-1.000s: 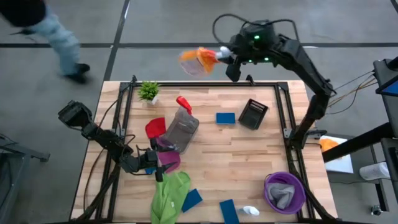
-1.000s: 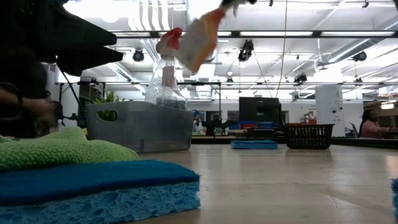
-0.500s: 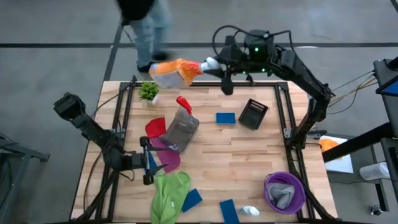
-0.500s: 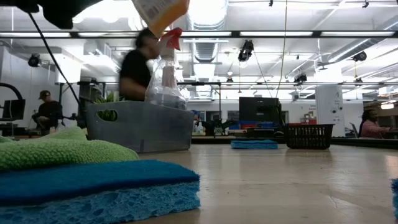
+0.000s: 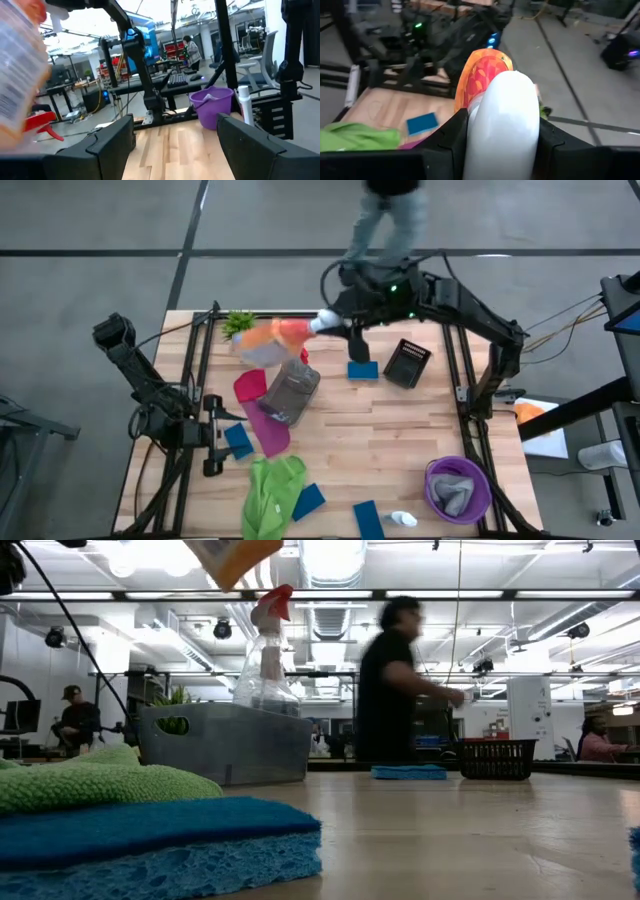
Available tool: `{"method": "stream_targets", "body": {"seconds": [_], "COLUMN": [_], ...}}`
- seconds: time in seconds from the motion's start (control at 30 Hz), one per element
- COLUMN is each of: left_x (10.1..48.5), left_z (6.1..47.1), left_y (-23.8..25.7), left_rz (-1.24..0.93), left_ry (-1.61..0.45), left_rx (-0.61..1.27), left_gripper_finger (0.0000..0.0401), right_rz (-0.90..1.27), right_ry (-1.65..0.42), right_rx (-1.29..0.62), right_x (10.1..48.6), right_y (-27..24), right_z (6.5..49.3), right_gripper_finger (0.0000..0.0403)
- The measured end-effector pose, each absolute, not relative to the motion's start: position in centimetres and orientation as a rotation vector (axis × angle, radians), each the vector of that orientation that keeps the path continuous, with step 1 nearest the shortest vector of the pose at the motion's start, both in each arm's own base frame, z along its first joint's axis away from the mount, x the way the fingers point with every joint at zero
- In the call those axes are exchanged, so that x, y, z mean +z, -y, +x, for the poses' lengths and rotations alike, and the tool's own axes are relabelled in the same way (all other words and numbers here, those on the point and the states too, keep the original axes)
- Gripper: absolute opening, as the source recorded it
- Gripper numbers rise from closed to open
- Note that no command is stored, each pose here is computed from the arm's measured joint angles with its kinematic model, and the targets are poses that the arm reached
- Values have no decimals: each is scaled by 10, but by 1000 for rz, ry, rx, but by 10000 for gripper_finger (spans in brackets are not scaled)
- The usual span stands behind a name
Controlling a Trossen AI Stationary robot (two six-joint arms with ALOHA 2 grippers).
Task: Pick & Place Kitchen Items
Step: Put the orange spray bottle into the gray bin
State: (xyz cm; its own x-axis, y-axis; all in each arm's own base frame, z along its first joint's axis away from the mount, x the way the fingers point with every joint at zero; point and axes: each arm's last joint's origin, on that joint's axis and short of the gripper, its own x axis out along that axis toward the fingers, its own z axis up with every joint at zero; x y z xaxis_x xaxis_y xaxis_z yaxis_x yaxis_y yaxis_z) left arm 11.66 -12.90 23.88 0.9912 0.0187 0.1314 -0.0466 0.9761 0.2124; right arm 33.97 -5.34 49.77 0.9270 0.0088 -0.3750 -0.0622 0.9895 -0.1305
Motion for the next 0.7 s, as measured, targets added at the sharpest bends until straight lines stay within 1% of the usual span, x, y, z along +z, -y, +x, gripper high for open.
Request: {"method": "stream_targets", "body": {"seconds": [0.23,0.43,0.7], "left_x": [238,237,237], "left_z": [117,117,116], "left_y": [129,129,130], "left_rz": [226,231,239], "left_ry": [123,120,119], "left_rx": [32,31,30], "left_gripper_finger": [282,282,282], "right_rz": [-114,-79,-57], "right_ry": [-478,-596,-699], "right_rx": [87,88,95], "right_x": [478,456,431], "right_y": [39,40,41], "right_z": [357,370,388], "right_gripper_finger": [131,131,131]}}
